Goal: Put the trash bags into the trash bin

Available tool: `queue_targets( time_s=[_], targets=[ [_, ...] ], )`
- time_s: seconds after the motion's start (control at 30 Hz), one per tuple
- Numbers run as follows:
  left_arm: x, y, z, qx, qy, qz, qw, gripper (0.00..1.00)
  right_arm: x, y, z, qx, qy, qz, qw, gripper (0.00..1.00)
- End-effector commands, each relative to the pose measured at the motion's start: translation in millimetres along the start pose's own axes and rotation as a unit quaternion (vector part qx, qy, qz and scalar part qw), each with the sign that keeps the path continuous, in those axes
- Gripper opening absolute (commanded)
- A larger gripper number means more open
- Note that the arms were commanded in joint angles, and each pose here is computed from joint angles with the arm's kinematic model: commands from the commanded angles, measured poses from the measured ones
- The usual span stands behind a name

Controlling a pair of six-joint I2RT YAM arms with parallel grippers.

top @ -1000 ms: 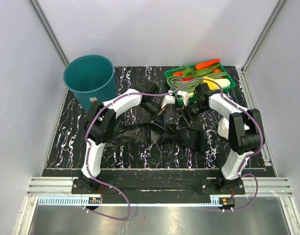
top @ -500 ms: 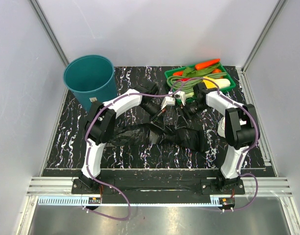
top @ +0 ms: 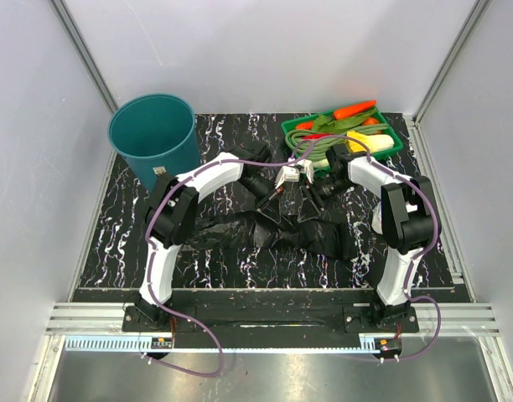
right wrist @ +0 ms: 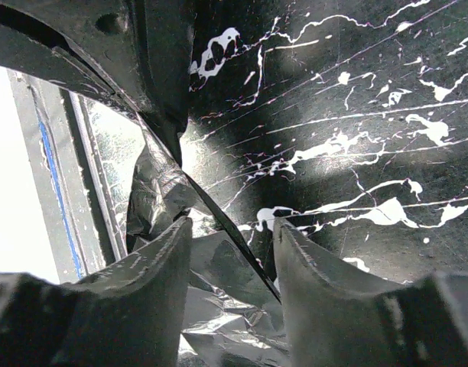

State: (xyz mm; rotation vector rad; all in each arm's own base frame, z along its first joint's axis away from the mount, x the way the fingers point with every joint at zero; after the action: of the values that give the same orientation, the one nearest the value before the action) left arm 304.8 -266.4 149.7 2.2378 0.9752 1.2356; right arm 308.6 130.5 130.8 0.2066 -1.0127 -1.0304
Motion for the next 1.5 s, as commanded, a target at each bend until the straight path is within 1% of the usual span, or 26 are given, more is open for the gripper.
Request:
queue_targets(
  time_s=[0.0, 0.03, 0.07, 0.13, 0.17, 0.23, 0.43, 0.77, 1.13, 1.47],
  targets=[
    [10.0, 19.5, -9.9, -0.049, 0.010, -0.023, 0.998, 0.00, -5.5, 4.8, 6.3, 0.013, 0.017, 0.004, 1.000, 0.49],
    [10.4, 19.5, -9.8, -0.048, 0.009, -0.024, 0.999, 0.00, -6.0, 4.2, 6.7, 0.011, 0.016, 0.007, 1.000, 0.49],
    [10.7, 19.9, -10.4, -0.049, 0.008, -0.026, 0.998, 0.00, -6.3, 4.0, 6.3, 0.011, 0.016, 0.007, 1.000, 0.53],
    [11.3, 20.0, -11.3, -0.051, 0.009, -0.026, 0.998, 0.00, -6.1, 3.9, 5.1, 0.011, 0.011, 0.010, 1.000, 0.64],
    [11.4, 19.4, -12.0, -0.052, 0.008, -0.026, 0.998, 0.00, -5.5, 4.7, 4.3, 0.011, 0.005, 0.011, 1.000, 0.67],
    [12.2, 18.2, -14.2, -0.056, 0.007, -0.026, 0.998, 0.00, -6.2, 6.0, 1.4, 0.013, -0.004, 0.014, 1.000, 0.69],
    [15.7, 17.5, -20.3, -0.064, 0.007, -0.027, 0.998, 0.00, -7.5, 7.6, -4.7, 0.011, -0.007, 0.016, 1.000, 0.72],
    [16.4, 15.1, -23.1, -0.069, 0.006, -0.027, 0.997, 0.00, 9.8, 2.6, -16.3, -0.004, -0.025, -0.001, 1.000, 0.71],
    [16.7, 19.2, -21.3, -0.070, 0.008, -0.032, 0.997, 0.00, 10.6, -3.8, -2.9, -0.009, 0.006, -0.006, 1.000, 0.73],
    [16.0, 20.4, -19.3, -0.069, 0.008, -0.031, 0.997, 0.00, -6.0, -1.7, 4.6, -0.003, 0.041, 0.006, 0.999, 0.73]
  ],
)
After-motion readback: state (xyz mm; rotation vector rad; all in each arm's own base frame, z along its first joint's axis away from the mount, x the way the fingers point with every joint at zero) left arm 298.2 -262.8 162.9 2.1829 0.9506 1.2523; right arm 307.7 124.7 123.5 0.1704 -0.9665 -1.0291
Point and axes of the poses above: each gripper's point midway between its finger pads, its own x axis back along the fingers, its own z axis along the line the jaws close on, y = z × x, the point moved 10 cm from there along x, back along the fingers, and after that the axes turned 1 degree about -x, right-handed, at the moved point
